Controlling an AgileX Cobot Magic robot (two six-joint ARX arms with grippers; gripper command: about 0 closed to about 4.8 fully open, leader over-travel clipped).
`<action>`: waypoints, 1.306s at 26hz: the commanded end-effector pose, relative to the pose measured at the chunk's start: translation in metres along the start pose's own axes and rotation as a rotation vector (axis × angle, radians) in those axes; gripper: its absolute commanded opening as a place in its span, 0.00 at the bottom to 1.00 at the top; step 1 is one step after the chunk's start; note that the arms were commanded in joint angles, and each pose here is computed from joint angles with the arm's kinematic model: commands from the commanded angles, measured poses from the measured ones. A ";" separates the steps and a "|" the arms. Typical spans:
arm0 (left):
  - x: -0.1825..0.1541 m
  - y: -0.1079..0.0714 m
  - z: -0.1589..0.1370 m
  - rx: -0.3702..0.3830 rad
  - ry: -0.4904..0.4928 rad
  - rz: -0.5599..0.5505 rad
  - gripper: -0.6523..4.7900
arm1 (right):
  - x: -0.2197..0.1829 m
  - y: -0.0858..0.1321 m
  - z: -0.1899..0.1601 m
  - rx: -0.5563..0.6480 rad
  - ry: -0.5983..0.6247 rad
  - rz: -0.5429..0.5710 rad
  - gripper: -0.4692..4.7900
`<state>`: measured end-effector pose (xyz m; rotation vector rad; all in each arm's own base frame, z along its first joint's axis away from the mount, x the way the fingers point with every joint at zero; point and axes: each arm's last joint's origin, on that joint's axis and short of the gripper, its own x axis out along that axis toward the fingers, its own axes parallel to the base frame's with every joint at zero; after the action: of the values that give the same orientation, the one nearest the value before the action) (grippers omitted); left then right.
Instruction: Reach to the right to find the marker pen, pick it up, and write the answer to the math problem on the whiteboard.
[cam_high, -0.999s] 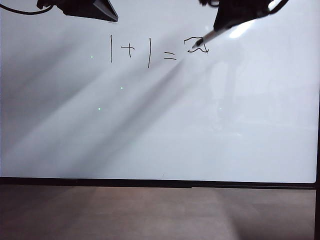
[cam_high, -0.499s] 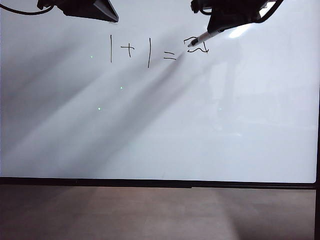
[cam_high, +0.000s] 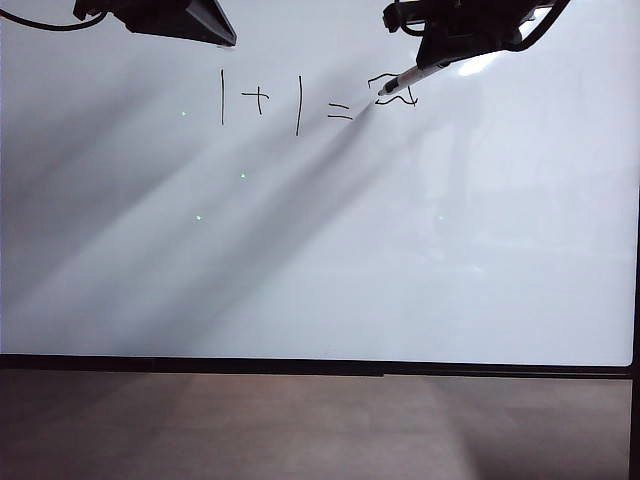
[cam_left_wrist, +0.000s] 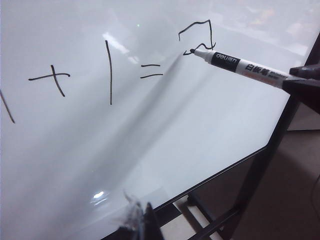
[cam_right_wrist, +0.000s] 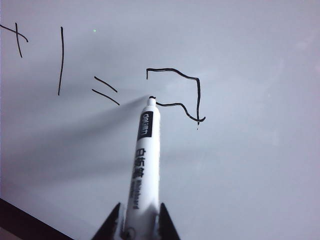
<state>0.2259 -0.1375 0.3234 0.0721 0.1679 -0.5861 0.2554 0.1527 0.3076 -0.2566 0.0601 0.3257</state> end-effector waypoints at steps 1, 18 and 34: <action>-0.001 0.000 0.002 0.000 -0.012 -0.005 0.11 | -0.001 -0.001 0.005 0.008 -0.031 -0.002 0.08; -0.001 0.000 0.001 0.002 -0.004 -0.005 0.11 | 0.008 -0.002 -0.001 0.011 -0.037 -0.015 0.08; -0.001 0.000 0.001 0.002 -0.004 -0.005 0.11 | 0.014 -0.004 -0.013 0.006 0.047 -0.002 0.08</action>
<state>0.2256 -0.1375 0.3222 0.0764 0.1815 -0.5865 0.2691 0.1505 0.2925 -0.2652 0.1120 0.3270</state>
